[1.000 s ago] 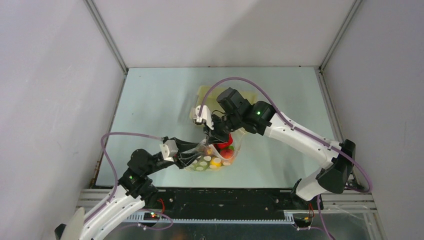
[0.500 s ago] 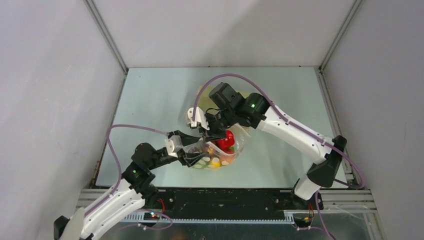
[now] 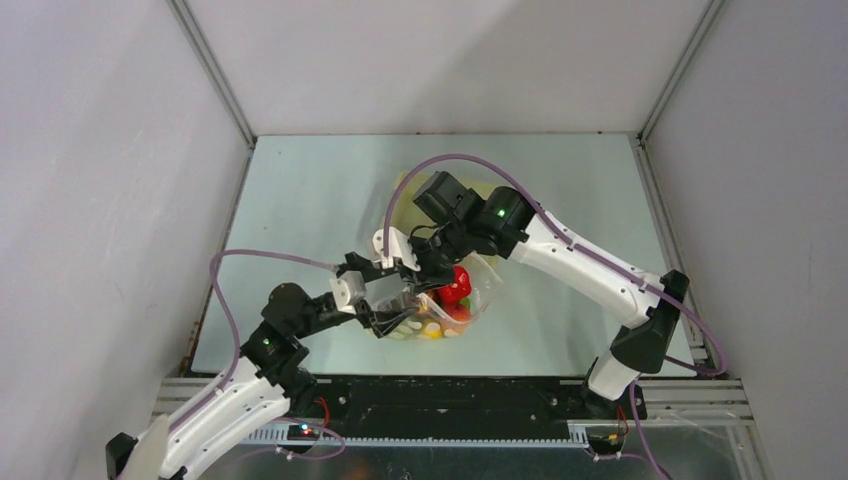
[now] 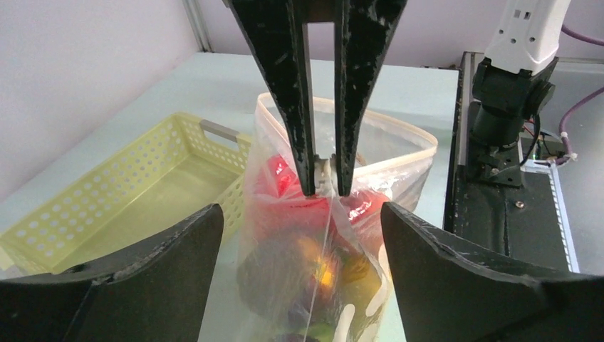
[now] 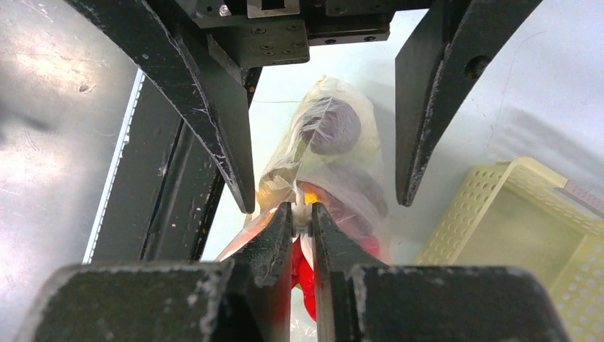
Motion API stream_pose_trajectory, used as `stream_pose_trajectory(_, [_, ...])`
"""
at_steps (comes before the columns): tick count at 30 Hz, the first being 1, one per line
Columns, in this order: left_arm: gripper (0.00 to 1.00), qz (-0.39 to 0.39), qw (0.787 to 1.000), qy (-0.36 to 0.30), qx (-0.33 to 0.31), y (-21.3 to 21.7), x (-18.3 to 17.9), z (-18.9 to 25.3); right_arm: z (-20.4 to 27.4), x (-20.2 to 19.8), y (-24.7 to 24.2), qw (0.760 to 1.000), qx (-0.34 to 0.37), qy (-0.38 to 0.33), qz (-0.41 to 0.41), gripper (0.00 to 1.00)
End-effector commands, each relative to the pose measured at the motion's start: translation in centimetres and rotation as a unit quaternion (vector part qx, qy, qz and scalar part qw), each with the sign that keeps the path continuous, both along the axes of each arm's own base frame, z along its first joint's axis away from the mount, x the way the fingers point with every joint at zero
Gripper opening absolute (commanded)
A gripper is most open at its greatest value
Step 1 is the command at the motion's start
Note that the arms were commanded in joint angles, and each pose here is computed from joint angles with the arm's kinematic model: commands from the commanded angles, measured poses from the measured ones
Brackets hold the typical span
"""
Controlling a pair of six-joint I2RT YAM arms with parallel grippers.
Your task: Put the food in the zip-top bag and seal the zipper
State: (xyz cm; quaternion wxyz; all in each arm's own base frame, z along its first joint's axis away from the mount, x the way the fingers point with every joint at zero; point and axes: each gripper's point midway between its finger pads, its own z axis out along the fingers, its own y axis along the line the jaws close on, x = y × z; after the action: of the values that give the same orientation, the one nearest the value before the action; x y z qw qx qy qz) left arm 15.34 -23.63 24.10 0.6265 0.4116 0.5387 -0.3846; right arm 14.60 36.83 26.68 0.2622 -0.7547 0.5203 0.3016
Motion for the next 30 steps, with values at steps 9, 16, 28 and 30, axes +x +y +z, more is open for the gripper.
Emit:
stream_pose_trajectory(9, [0.88,-0.046,0.999,-0.026,0.014,-1.6,-0.1,1.9,3.1,-0.4,0.9,0.999,0.049,-0.001,0.019,0.0])
stream_pose_trajectory(16, [0.39,-0.058,0.998,-0.01,0.025,-2.2,0.2,1.7,2.8,0.0,1.0,0.999,0.046,-0.002,0.009,0.0])
stream_pose_trajectory(28, [0.06,-0.046,0.999,-0.009,0.024,-1.0,-0.7,0.7,4.2,1.4,1.0,0.997,0.072,-0.023,-0.023,0.0])
stream_pose_trajectory(30, [0.22,-0.043,0.999,-0.003,0.027,-0.9,-0.7,0.4,4.3,1.3,0.8,0.997,0.068,-0.025,-0.019,0.0])
